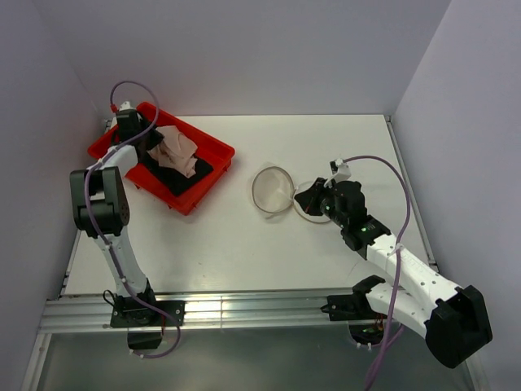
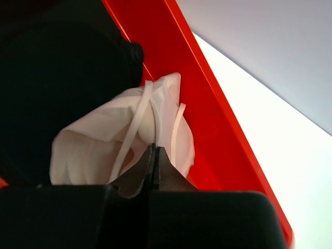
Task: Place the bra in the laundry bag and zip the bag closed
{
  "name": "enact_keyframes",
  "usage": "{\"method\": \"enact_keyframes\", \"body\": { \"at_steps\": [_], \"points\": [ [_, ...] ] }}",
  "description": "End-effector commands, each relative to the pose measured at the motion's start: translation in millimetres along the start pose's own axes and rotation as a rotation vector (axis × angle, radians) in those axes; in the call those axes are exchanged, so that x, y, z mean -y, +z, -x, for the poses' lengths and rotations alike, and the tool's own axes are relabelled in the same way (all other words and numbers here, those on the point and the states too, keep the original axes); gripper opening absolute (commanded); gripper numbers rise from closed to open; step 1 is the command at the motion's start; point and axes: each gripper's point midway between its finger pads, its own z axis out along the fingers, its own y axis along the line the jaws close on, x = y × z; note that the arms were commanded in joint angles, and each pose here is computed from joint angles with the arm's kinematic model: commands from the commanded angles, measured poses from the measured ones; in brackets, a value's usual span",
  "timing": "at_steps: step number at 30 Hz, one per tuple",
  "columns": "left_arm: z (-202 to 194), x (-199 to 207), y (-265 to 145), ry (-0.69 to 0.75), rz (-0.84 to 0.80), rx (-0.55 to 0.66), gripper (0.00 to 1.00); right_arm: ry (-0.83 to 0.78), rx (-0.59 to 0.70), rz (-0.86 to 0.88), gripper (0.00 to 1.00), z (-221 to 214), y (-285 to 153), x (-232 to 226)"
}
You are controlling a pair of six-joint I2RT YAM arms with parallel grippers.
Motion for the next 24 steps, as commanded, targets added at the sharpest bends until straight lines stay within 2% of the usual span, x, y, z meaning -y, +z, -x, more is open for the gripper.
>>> {"method": "enact_keyframes", "body": {
  "at_steps": [1, 4, 5, 10, 11, 13, 17, 18, 21, 24],
  "points": [
    [41, 52, -49, 0.003, -0.177, 0.097, 0.00, -0.029, 0.056, 0.067, 0.16, 24, -4, -23],
    [44, 76, -82, 0.003, -0.282, 0.119, 0.00, -0.042, 0.060, 0.117, 0.26, 27, -9, -34],
    [47, 84, -99, 0.002, -0.319, 0.136, 0.00, -0.045, 0.066, 0.138, 0.33, 29, -11, -39],
    [40, 123, -159, 0.027, -0.489, 0.166, 0.00, -0.074, 0.076, 0.254, 0.52, 37, -21, -66],
    [37, 133, -181, 0.034, -0.541, 0.168, 0.00, -0.086, 0.068, 0.292, 0.60, 38, -23, -75],
    [34, 150, -207, 0.067, -0.610, 0.183, 0.00, -0.092, 0.067, 0.340, 0.66, 42, -26, -87],
    [24, 186, -288, 0.171, -0.802, 0.216, 0.00, -0.141, 0.065, 0.511, 0.77, 58, -37, -130],
    [5, 204, -309, 0.214, -0.899, 0.165, 0.00, -0.168, 0.040, 0.584, 0.78, 57, -45, -144],
    [-28, 221, -362, 0.301, -1.065, 0.101, 0.00, -0.245, 0.032, 0.694, 0.84, 70, -57, -171],
    [-59, 220, -395, 0.291, -1.168, 0.051, 0.00, -0.267, 0.036, 0.718, 0.90, 82, -60, -183]
  ]
}}
